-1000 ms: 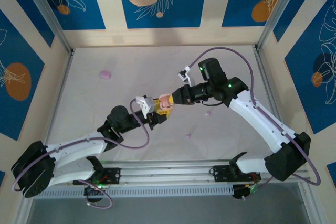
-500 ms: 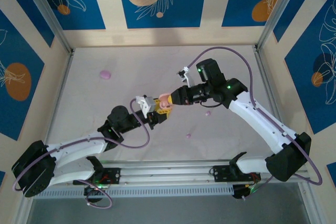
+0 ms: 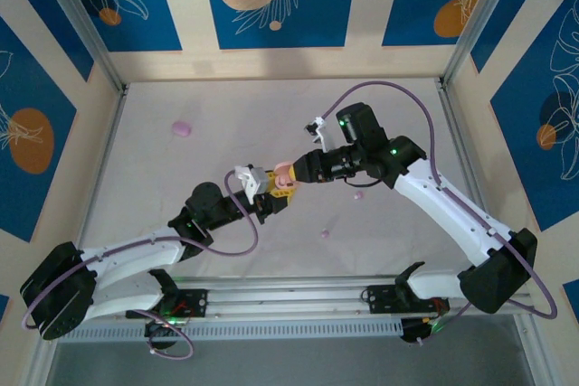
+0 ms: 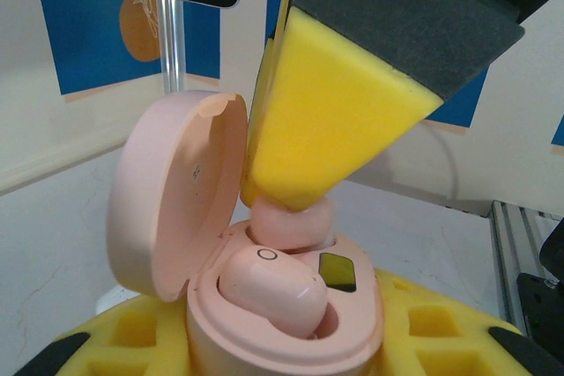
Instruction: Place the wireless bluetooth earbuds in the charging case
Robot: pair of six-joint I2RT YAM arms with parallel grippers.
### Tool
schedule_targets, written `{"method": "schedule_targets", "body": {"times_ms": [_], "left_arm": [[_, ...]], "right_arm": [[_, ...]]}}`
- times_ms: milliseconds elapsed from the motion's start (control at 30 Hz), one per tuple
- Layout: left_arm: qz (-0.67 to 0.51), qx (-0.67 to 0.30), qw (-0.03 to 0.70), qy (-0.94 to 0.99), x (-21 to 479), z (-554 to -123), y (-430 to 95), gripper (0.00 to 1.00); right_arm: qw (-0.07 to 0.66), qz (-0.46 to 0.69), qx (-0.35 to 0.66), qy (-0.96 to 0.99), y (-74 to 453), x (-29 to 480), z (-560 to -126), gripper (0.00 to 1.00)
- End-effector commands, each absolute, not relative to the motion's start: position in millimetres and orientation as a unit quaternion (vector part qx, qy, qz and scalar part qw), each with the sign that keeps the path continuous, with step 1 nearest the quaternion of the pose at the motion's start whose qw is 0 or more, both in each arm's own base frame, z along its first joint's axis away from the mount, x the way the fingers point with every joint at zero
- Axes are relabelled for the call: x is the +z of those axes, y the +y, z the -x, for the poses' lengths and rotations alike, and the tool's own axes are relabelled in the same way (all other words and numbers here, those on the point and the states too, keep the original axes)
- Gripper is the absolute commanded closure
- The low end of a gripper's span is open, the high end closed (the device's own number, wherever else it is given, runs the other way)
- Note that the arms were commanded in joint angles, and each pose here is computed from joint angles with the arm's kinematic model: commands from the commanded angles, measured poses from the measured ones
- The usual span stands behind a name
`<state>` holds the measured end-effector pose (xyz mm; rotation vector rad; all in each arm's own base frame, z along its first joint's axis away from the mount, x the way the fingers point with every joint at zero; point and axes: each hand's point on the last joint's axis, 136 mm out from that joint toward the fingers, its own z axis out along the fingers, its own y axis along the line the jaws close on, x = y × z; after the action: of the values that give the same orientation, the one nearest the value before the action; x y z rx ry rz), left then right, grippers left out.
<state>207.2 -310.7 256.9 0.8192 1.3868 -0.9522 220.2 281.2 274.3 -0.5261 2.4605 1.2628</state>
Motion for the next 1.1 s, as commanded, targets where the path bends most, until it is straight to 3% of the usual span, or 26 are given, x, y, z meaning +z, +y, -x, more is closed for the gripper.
{"method": "schedule_targets", "body": {"times_ms": [0, 333, 500, 767, 1067], "left_arm": [[-0.358, -0.437, 0.619, 0.545, 288, -194, -312, 0.67], [-0.358, -0.432, 0.621, 0.547, 287, -194, -311, 0.67], [-0.359, -0.427, 0.621, 0.55, 285, -194, -310, 0.67], [-0.369, -0.43, 0.616, 0.548, 284, -192, -312, 0.67], [-0.38, -0.439, 0.607, 0.542, 286, -188, -316, 0.67]], "right_arm": [[0.184, 0.183, 0.419, 0.87, 273, 277, -224, 0.71], [0.196, 0.185, 0.419, 0.867, 270, 286, -222, 0.69], [0.238, 0.186, 0.43, 0.851, 261, 305, -219, 0.67], [0.276, 0.117, 0.458, 0.837, 243, 323, -233, 0.58], [0.196, 0.069, 0.501, 0.84, 264, 326, -248, 0.48]]}}
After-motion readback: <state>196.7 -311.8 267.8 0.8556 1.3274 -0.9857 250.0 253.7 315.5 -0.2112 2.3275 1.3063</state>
